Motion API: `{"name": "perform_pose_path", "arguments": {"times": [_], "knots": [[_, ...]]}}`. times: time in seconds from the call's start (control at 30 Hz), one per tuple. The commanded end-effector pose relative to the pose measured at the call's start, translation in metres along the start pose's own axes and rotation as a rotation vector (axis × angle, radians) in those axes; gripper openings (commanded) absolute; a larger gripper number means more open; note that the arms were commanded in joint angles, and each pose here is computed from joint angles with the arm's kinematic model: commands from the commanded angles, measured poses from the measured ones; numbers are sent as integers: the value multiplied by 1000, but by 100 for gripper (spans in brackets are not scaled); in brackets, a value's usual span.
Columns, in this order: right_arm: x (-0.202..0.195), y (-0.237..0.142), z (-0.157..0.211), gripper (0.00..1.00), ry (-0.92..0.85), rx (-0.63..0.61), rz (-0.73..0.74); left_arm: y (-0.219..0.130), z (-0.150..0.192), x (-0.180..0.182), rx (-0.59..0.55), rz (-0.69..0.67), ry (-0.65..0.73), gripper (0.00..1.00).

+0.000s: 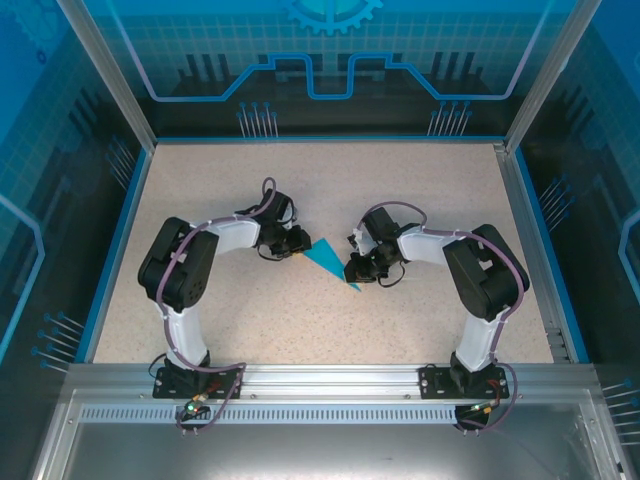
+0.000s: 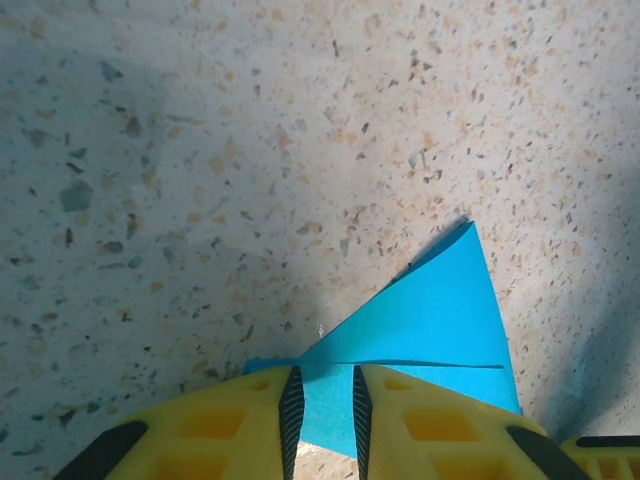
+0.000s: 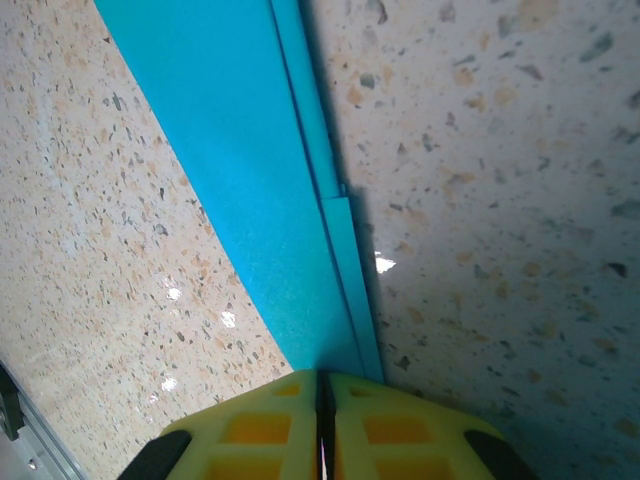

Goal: Fold a paper plane with a square sheet of paper (pick it up from the middle)
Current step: Fold the wing for the fifth time at the center of the table.

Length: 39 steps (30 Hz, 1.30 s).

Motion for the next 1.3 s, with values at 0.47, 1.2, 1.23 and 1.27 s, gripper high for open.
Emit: {"name": "perform_pose_path", "arguments": {"times": [0.47,1.2,1.23,1.27], "knots": [[-46,13,38,8,107,121,159,-25,49,-72,-81,233,56,23],[-61,15,47,8,122,153,226,40,80,-53,27,119,31,9],[-64,15,48,8,126,158,239,40,79,-48,19,96,23,9],[-66,15,50,7,130,163,253,40,78,-44,12,75,16,9]]}}
Point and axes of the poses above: each hand's point on the last joint's axis, 136 mm out from that joint toward the fingers, its own y axis out along the fingers, its own x axis along the line the jaws close on, z = x × y, the point moved 1 cm from there along -y, back along the fingers
